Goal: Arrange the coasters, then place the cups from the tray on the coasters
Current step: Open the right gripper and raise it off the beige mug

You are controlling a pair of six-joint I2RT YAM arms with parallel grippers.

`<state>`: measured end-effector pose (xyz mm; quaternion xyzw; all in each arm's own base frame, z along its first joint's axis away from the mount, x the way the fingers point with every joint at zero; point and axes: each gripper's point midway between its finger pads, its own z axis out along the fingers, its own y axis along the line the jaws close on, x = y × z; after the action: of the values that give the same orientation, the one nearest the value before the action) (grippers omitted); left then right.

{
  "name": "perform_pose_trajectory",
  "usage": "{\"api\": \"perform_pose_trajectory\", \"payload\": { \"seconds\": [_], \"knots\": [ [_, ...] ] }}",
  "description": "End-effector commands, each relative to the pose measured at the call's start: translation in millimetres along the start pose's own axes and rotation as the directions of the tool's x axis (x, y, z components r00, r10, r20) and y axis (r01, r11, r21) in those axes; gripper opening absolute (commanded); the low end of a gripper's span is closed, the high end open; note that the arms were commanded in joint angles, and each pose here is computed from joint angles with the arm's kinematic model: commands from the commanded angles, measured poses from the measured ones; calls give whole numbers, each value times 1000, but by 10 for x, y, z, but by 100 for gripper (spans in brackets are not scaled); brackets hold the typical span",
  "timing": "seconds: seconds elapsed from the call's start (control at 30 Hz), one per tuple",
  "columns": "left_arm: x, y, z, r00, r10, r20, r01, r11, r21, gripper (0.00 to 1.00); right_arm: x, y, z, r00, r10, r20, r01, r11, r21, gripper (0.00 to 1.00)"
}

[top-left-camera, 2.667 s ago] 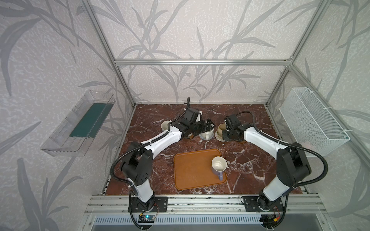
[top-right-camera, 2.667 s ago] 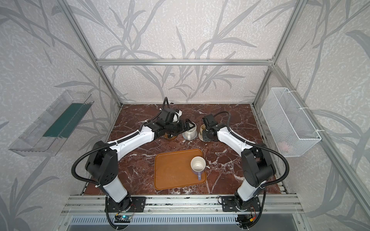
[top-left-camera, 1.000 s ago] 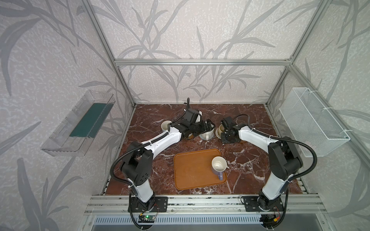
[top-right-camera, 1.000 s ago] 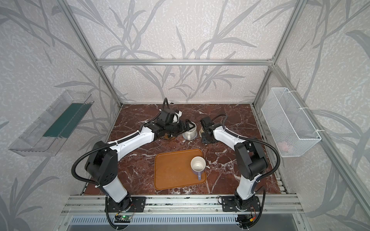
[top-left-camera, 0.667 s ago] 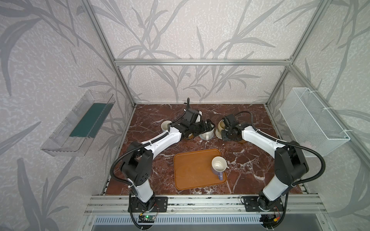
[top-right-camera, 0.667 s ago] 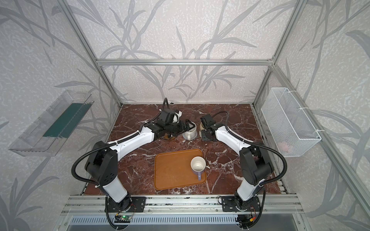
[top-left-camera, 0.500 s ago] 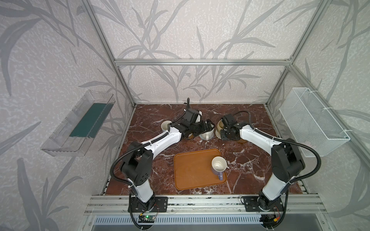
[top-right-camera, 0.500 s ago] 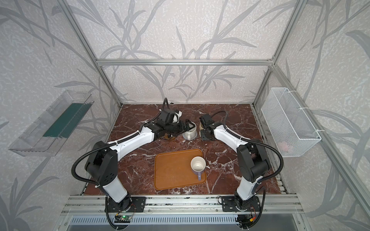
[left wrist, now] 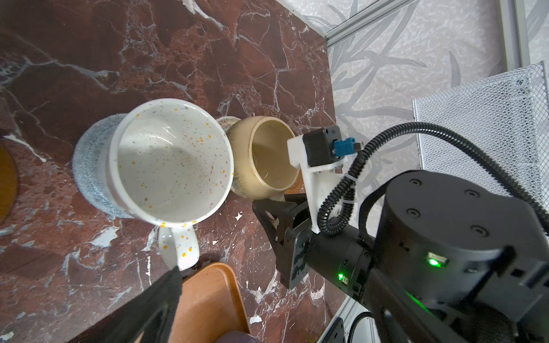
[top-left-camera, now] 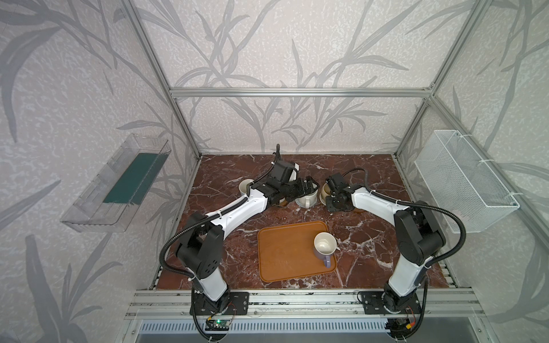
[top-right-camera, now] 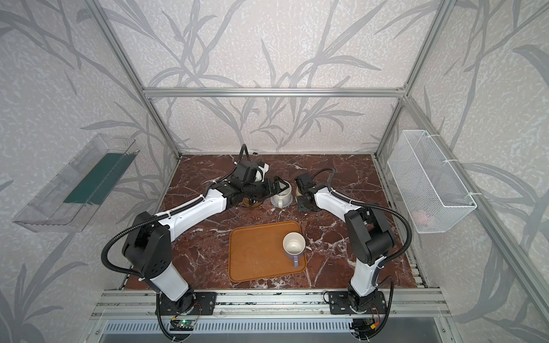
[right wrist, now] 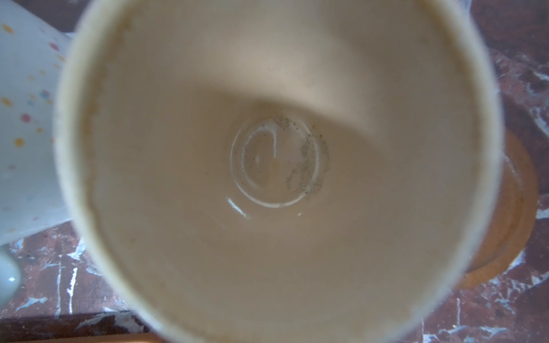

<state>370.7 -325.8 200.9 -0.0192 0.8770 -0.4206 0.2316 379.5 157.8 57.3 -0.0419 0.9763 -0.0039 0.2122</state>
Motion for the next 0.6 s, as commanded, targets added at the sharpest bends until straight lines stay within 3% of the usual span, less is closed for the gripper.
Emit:
{"api": "perform_pose_trajectory", "payload": {
  "seconds": [0.0,0.3,0.4,0.57],
  "knots": [
    [-46,-77,-129,1000,9,27,-9,1000,19,99,-63,5,-63,999,7,41,-7,1000,-4,20],
    [-36,-84,-179,999,10,33,-11,1000,21,99,-83,-2,-276,998,15,58,-14,1000,-27,45],
    [-24,-89,-220,999,6,32,-7,1000,18,99,-109,-78,-483,993,57,107,-55,998,-19,64],
    [27,-155,-367,1000,16,20,-17,1000,22,99,-69,-132,-777,988,85,131,-79,996,-46,67]
  ]
}}
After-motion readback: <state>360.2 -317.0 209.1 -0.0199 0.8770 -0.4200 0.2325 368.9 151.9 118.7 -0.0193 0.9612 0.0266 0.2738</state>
